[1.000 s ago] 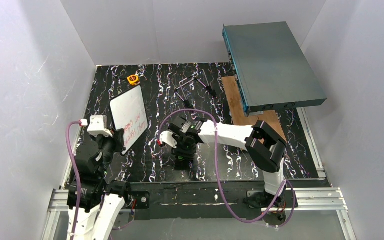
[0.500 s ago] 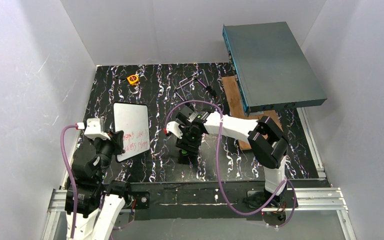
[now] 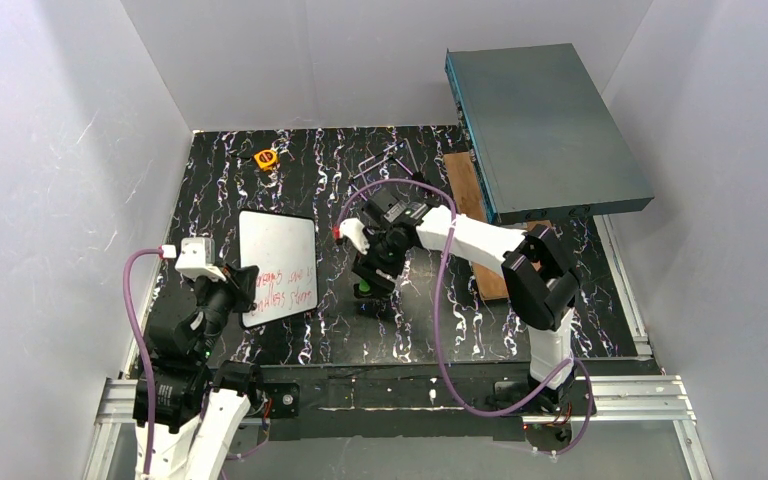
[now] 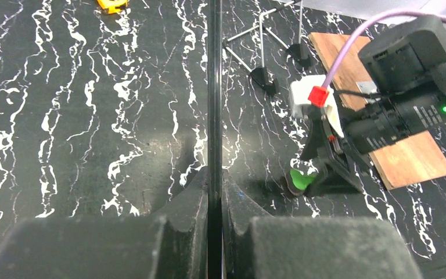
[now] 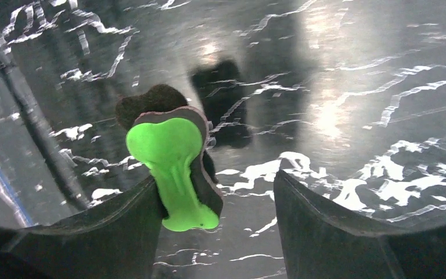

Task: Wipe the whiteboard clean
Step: Place the whiteboard eraser at the center of the board.

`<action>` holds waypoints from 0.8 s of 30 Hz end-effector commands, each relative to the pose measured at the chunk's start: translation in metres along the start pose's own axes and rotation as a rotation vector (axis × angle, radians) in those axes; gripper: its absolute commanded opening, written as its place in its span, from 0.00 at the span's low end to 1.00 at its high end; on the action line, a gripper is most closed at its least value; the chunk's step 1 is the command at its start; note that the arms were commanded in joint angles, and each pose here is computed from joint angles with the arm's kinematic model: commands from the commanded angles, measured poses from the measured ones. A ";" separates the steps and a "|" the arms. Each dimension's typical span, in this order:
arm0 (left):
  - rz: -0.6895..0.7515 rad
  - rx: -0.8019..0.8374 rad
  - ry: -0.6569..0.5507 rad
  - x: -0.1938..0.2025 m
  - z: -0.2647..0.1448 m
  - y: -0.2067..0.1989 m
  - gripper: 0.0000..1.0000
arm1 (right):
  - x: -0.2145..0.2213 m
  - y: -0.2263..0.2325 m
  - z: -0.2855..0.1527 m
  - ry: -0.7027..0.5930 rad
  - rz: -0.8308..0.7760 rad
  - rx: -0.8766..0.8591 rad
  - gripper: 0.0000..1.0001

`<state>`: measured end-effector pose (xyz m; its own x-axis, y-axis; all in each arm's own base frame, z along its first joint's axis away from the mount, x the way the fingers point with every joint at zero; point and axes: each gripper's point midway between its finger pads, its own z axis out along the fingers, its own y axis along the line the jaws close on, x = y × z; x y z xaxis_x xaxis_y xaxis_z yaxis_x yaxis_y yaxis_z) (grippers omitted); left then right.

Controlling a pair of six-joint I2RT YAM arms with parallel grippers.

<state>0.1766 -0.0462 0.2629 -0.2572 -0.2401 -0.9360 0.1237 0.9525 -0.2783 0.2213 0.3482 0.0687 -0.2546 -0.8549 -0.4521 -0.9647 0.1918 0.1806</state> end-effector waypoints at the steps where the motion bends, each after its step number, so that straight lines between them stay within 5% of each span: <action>1: -0.032 0.083 -0.120 -0.039 -0.002 -0.021 0.00 | -0.021 -0.020 -0.003 -0.055 -0.027 0.133 0.73; 2: -0.038 0.086 -0.123 -0.040 -0.002 -0.022 0.00 | -0.014 -0.031 0.000 -0.042 -0.032 0.208 0.75; 5: -0.059 0.098 -0.133 -0.042 -0.002 -0.025 0.00 | -0.021 0.004 -0.009 -0.105 0.112 -0.106 0.68; 8: -0.072 0.097 -0.134 -0.042 0.000 -0.025 0.00 | -0.009 -0.032 0.005 -0.035 0.040 0.203 0.67; 11: -0.113 0.101 -0.147 -0.041 0.001 -0.025 0.00 | -0.013 -0.016 0.001 -0.077 0.162 0.022 0.64; 24: -0.356 0.055 -0.211 -0.040 0.008 -0.017 0.00 | -0.008 -0.009 0.033 -0.079 0.057 0.200 0.67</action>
<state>0.1864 -0.0578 0.2654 -0.2313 -0.4876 -0.8418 0.0813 0.8526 -0.5162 0.2334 0.3512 0.0356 -0.3622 -0.8154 -0.4515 -0.9281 0.3603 0.0938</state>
